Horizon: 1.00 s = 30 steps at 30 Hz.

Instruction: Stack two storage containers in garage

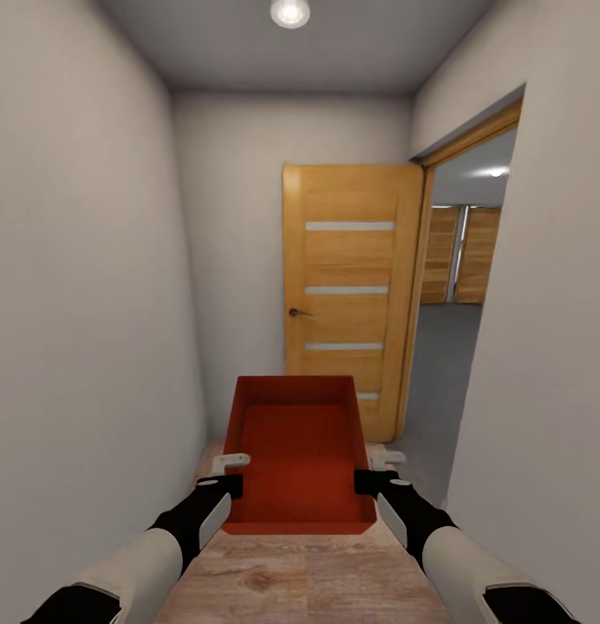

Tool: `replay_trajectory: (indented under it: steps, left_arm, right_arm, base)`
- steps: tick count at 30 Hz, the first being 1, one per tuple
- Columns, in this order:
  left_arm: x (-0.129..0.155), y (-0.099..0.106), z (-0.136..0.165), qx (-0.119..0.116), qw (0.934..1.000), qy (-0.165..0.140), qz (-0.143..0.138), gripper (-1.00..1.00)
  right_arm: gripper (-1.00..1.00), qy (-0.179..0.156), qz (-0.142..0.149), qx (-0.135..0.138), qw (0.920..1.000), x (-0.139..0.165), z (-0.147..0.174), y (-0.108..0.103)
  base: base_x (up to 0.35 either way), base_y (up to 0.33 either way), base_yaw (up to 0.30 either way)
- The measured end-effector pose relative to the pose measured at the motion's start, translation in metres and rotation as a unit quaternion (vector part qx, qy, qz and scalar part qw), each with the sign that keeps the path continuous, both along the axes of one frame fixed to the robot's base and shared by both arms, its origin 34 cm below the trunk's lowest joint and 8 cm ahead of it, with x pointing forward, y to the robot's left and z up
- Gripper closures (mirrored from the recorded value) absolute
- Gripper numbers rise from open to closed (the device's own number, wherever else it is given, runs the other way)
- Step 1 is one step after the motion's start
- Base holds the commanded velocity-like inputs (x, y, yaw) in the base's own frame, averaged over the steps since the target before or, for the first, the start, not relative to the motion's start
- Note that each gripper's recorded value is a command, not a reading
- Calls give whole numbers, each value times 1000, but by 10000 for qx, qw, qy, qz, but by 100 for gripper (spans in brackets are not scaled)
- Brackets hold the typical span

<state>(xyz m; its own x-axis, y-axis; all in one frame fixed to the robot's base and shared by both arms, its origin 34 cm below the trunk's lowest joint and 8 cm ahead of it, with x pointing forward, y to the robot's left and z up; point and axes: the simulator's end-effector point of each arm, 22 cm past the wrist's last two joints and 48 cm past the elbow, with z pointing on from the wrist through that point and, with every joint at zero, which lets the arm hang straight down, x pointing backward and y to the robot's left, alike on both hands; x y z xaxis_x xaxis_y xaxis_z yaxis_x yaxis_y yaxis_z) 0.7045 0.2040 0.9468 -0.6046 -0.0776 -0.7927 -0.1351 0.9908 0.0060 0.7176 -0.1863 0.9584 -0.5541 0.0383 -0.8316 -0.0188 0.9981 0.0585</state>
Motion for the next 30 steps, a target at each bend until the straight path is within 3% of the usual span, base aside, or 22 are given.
replay_trajectory:
  steps: [15, 21, 30]
  left_arm:
    - [0, 0, 0, 8, 10000, 13, -2, 100]
    - [0, 0, 0, 14, 10000, 27, -5, 100]
    - [0, 0, 0, 22, 10000, 40, -8, 100]
  right_arm:
    - [100, 4, 0, 1, 10000, 0, 0, 0]
    - [100, 16, -2, 4, 10000, 0, -1, 0]
    - [100, 29, -5, 8, 10000, 0, -1, -1]
  base:
    - [299, 0, 0]
    - [45, 0, -54]
    - [3, 0, -218]
